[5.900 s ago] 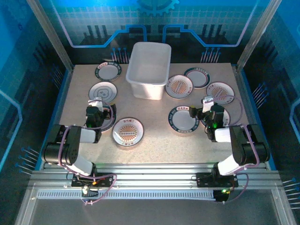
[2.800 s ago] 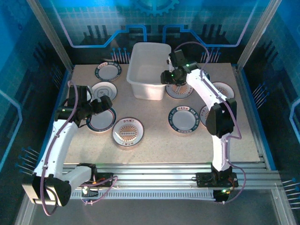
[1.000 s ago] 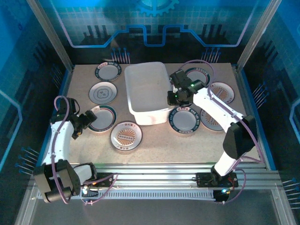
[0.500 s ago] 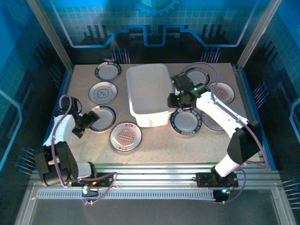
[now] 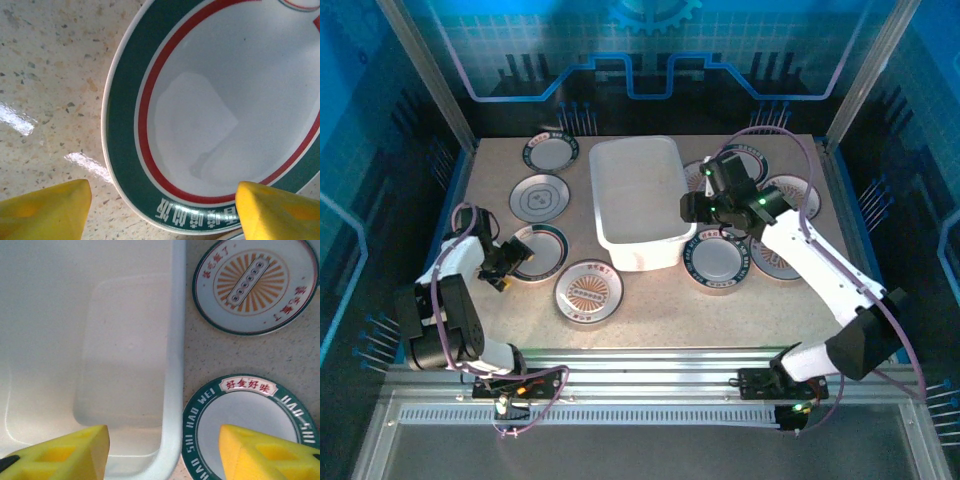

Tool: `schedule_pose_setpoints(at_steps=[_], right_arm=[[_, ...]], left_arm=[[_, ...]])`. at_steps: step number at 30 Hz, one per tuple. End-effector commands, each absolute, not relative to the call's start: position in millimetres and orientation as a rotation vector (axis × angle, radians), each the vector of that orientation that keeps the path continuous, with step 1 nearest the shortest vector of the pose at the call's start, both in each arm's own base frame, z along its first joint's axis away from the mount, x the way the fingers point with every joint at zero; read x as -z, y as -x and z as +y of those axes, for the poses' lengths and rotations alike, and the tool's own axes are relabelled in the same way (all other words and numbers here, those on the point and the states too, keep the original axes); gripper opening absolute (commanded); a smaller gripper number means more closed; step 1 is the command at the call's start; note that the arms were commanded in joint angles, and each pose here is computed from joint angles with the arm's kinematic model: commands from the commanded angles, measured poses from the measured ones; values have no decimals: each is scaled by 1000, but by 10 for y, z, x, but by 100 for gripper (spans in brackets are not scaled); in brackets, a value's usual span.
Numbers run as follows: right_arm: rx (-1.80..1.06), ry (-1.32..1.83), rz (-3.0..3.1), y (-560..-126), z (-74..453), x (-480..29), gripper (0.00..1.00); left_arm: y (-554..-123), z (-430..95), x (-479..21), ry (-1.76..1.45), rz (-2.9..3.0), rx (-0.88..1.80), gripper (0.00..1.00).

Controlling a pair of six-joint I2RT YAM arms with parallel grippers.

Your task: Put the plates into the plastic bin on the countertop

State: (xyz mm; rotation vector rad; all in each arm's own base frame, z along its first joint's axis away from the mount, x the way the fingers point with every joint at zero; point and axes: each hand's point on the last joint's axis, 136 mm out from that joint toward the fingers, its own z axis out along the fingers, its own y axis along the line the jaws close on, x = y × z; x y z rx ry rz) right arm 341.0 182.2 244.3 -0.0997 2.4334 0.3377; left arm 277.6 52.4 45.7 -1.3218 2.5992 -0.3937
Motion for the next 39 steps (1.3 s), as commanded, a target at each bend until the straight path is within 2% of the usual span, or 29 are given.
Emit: schedule_pose_setpoints(at_steps=[1,18,25,39], right_arm=[[-298,125,2377,-3393,1747,-2565,59],[-310,57,2364,-3330,1573,-2508,46],[-302,30,2353,-3274,1509,-2518,39],[-283,7,2354,-3156,1425,-2512,35]], left_arm=[[-2803,535,-417,1386,2570,418,77],[-2796,525,-150,1452,2552,435,71],[-2786,544,-113,1457,2548,424,60],[-2803,559,-125,1452,2537,420,40]])
